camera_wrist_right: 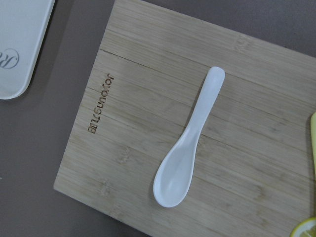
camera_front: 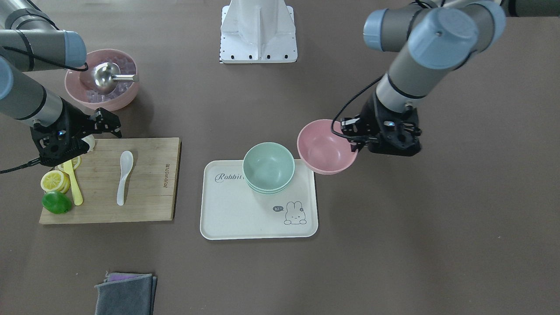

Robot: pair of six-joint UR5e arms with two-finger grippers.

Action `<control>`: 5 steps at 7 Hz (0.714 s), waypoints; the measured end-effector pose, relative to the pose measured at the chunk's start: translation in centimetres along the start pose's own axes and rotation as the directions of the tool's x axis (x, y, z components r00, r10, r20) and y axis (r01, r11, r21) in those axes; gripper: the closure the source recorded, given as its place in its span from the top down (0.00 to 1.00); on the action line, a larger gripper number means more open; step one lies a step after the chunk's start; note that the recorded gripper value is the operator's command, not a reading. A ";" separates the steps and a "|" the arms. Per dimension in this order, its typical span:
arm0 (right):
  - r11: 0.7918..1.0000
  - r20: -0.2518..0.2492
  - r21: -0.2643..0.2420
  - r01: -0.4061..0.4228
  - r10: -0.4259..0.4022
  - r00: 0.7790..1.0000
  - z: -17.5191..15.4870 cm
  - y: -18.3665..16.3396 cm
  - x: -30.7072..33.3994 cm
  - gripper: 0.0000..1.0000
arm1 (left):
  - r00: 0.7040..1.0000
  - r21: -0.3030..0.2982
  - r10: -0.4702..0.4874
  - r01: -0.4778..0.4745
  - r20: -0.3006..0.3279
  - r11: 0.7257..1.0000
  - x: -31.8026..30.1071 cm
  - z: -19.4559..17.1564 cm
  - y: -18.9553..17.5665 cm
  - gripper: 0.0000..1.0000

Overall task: Stack pink bowl on green and place spoon
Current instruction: 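Carry the pink bowl onto the green bowl while the right gripper grasps the spoon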

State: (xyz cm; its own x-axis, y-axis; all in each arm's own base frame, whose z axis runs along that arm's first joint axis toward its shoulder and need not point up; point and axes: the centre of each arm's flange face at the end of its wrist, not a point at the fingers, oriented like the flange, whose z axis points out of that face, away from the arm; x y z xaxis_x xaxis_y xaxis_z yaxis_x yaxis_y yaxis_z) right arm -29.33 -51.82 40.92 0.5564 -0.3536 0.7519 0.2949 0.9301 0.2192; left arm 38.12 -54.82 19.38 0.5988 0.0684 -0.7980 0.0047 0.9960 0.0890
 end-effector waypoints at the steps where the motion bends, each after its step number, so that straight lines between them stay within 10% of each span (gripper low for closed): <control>1: 1.000 -0.020 0.006 -0.011 0.012 1.000 1.1 -1.8 0.1 0.98 | 1.000 -0.003 -0.002 0.002 0.002 1.000 4.0 1.6 1.0 0.00; 5: 0.999 -0.045 0.001 -0.045 0.045 0.998 2.8 -4.8 0.1 0.98 | 0.999 0.029 0.035 -0.036 0.021 0.999 11.1 6.0 0.8 0.00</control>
State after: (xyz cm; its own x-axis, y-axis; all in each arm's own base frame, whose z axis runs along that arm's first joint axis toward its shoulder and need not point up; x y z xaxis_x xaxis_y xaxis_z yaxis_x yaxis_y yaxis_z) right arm -32.84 -56.09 41.65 0.6039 -0.3152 0.7321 0.2685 0.9453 0.1855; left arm 49.56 -53.58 14.21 0.6156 0.1022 -0.7814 0.0062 0.9909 0.1345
